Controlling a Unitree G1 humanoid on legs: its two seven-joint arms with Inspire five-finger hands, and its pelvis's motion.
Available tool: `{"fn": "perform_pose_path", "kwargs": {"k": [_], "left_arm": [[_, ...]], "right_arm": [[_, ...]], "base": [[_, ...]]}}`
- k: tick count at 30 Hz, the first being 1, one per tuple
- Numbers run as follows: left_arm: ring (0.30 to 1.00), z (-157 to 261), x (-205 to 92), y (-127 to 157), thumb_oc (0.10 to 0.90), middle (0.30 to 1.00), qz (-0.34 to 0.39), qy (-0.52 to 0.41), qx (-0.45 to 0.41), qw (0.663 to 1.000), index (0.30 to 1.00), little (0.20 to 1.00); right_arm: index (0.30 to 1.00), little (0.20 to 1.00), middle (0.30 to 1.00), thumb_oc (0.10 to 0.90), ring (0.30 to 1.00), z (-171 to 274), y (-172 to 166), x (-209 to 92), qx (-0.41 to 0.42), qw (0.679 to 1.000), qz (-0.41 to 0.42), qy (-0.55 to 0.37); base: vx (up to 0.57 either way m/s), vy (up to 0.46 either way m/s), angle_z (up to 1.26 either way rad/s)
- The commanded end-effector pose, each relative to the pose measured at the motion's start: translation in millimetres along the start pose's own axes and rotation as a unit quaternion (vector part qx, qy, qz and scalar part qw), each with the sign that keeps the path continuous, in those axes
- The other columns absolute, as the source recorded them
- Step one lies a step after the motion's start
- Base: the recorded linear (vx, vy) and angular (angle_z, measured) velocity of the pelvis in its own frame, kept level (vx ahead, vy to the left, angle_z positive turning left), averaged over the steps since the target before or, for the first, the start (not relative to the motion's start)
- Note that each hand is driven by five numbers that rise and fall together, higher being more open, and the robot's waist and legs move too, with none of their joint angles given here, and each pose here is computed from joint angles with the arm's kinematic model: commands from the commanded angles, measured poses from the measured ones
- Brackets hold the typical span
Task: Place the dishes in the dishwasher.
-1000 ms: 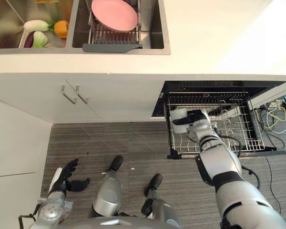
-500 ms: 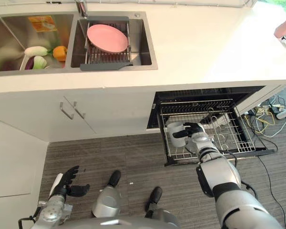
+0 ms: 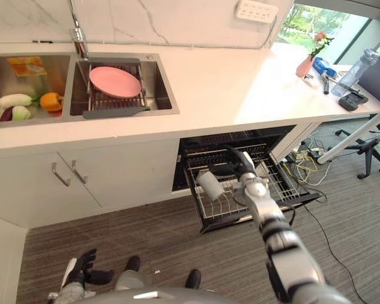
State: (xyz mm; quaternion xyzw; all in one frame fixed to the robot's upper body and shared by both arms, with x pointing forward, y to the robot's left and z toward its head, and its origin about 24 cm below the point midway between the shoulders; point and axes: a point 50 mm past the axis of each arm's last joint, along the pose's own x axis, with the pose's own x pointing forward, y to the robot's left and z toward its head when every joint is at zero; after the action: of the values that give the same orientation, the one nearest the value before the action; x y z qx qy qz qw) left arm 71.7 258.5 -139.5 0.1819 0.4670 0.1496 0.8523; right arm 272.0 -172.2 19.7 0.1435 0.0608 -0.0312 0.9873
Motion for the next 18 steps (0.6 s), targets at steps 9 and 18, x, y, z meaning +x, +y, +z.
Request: {"fn": "perform_pose_path", "kwargs": {"k": [9, 18], "left_arm": [[0.900, -13, -4, -8, 0.800, 0.900, 0.031, 0.016, -0.015, 0.999, 0.900, 0.900], [0.900, 9, 0, -2, 0.800, 0.900, 0.038, -0.020, -0.099, 0.994, 0.900, 0.900]], "right_arm": [[0.900, 0.900, 0.900, 0.800, 0.900, 120, 38, -57, -0.025, 0.918, 0.220, -0.330], [0.900, 0.900, 0.900, 0.800, 0.900, 173, 95, -67, -0.112, 0.833, 0.294, -0.455]], "base": [[0.00, -0.010, 0.01], [-0.05, -0.031, 0.38]]}}
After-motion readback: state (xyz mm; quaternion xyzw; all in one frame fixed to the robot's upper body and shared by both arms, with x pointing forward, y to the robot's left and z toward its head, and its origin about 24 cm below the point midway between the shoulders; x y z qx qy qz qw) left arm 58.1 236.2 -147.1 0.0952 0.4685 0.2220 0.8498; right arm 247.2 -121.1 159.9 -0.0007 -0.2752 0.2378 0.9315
